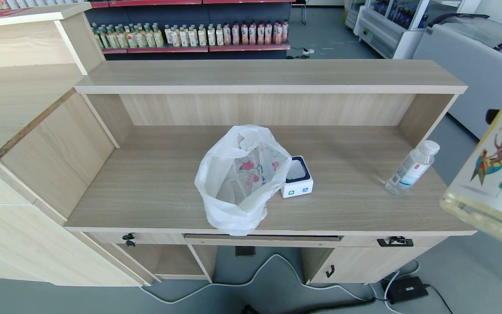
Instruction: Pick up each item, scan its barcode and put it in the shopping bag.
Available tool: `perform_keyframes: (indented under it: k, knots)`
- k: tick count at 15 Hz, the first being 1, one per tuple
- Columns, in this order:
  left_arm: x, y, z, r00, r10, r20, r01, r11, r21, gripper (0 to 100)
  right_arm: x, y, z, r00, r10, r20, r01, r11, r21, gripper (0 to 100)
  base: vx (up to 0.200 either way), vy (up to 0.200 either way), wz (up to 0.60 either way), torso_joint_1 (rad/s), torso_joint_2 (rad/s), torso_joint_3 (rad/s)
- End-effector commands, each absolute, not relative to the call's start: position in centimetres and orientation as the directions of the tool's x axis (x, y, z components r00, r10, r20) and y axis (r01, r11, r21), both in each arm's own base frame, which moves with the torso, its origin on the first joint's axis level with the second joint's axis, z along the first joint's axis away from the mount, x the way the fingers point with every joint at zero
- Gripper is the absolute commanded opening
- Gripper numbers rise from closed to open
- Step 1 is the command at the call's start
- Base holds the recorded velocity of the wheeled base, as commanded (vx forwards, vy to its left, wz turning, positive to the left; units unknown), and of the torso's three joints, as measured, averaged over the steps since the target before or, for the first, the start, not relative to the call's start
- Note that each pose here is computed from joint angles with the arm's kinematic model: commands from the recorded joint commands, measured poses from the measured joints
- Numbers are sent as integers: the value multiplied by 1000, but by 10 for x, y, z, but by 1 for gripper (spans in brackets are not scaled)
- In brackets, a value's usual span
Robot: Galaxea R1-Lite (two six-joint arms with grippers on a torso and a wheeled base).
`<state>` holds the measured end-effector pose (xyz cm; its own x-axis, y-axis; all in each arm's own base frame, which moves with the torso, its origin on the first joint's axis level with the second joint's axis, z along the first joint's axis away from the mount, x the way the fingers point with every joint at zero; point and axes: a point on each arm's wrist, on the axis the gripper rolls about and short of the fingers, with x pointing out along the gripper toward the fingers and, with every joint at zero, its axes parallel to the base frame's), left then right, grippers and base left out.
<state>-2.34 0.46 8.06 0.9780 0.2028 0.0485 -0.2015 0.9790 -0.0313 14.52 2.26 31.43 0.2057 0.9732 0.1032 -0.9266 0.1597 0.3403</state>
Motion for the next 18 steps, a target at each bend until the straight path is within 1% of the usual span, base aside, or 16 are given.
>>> perform_keyframes:
  k: [1,4,12,14,18]
  knots:
    - [-23,5,81,978,203,50,-201,979,-32,100,141,23,316,191,977,99,-930,148,336,0,0,0,0,0,0,0]
    - [-23,5,81,978,203,50,-201,979,-32,100,140,23,317,166,982,88,-936,129,328,0,0,0,0,0,0,0]
    - [-23,5,81,978,203,50,-201,979,-32,100,133,23,319,162,983,89,-929,122,348,0,0,0,0,0,0,0]
    - [-23,5,81,978,201,50,-200,979,-32,100,123,28,320,124,988,93,-924,81,373,0,0,0,0,0,0,0]
    - [-23,5,81,978,203,50,-201,979,-32,100,118,35,306,71,993,89,-911,28,411,0,0,0,0,0,0,0]
